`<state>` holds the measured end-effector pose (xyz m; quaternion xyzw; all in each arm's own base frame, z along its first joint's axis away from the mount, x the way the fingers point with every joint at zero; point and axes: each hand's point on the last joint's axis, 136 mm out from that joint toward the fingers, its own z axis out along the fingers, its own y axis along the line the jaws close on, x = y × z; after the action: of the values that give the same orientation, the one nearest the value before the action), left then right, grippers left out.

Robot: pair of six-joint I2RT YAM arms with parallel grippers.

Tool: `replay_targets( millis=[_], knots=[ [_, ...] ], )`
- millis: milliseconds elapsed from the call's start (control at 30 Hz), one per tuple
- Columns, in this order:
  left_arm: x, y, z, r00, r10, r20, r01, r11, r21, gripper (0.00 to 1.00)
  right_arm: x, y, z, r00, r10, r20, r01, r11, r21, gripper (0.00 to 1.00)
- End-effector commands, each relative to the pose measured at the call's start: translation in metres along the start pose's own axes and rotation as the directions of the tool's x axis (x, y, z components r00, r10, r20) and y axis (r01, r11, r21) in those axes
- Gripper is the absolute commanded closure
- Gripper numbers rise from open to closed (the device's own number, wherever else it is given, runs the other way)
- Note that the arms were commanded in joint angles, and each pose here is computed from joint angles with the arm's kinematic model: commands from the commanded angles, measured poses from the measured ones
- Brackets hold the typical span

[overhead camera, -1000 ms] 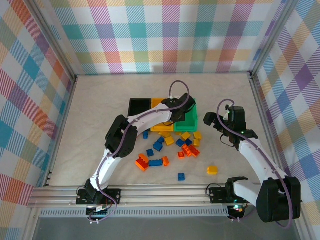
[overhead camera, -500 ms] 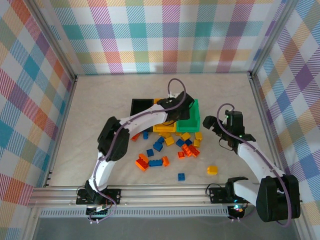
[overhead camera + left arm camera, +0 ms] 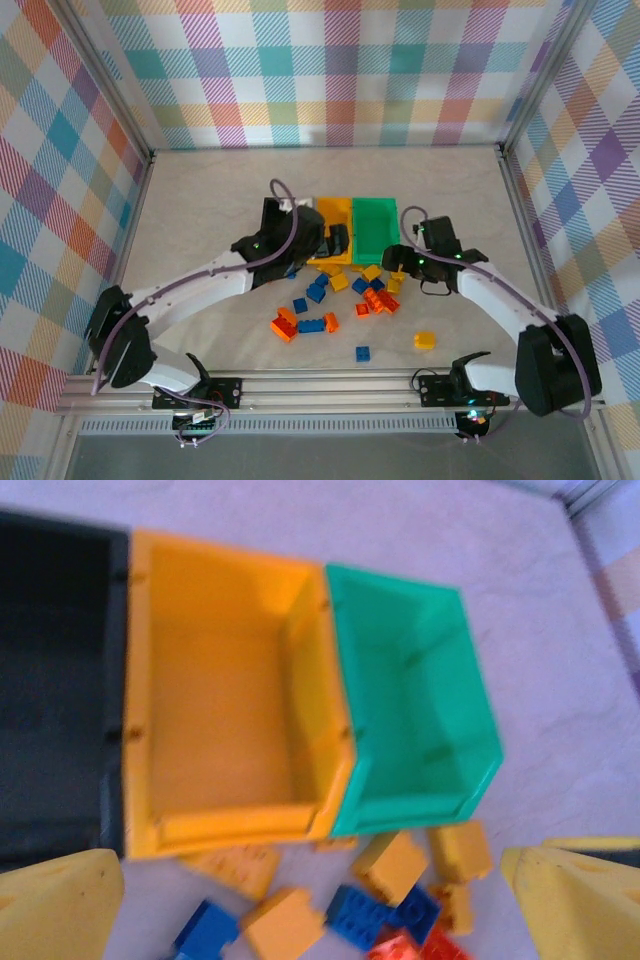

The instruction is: Sort the legos into containers by color

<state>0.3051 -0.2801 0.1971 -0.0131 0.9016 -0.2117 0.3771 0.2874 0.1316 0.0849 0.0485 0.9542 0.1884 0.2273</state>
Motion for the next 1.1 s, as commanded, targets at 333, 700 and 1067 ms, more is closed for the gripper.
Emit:
replay_targets(
  millis=[333, 700, 1067],
  knots=[
    [0.034, 0.044, -0.022, 0.999, -0.049, 0.010, 0.049, 0.999, 0.012, 0.00, -0.004, -0.019, 0.033, 0.999, -0.037, -0.039, 0.043, 0.987, 0.158, 0.36],
    [0.036, 0.060, -0.024, 0.997, -0.073, 0.021, 0.073, 0.997, -0.013, 0.00, 0.004, -0.023, 0.049, 0.995, -0.020, -0.100, 0.038, 0.984, 0.174, 0.50],
    [0.028, 0.072, -0.036, 0.992, -0.110, 0.067, 0.111, 0.994, -0.017, 0.00, -0.012, -0.014, 0.023, 0.998, -0.060, -0.017, 0.062, 0.985, 0.161, 0.81]
  ],
)
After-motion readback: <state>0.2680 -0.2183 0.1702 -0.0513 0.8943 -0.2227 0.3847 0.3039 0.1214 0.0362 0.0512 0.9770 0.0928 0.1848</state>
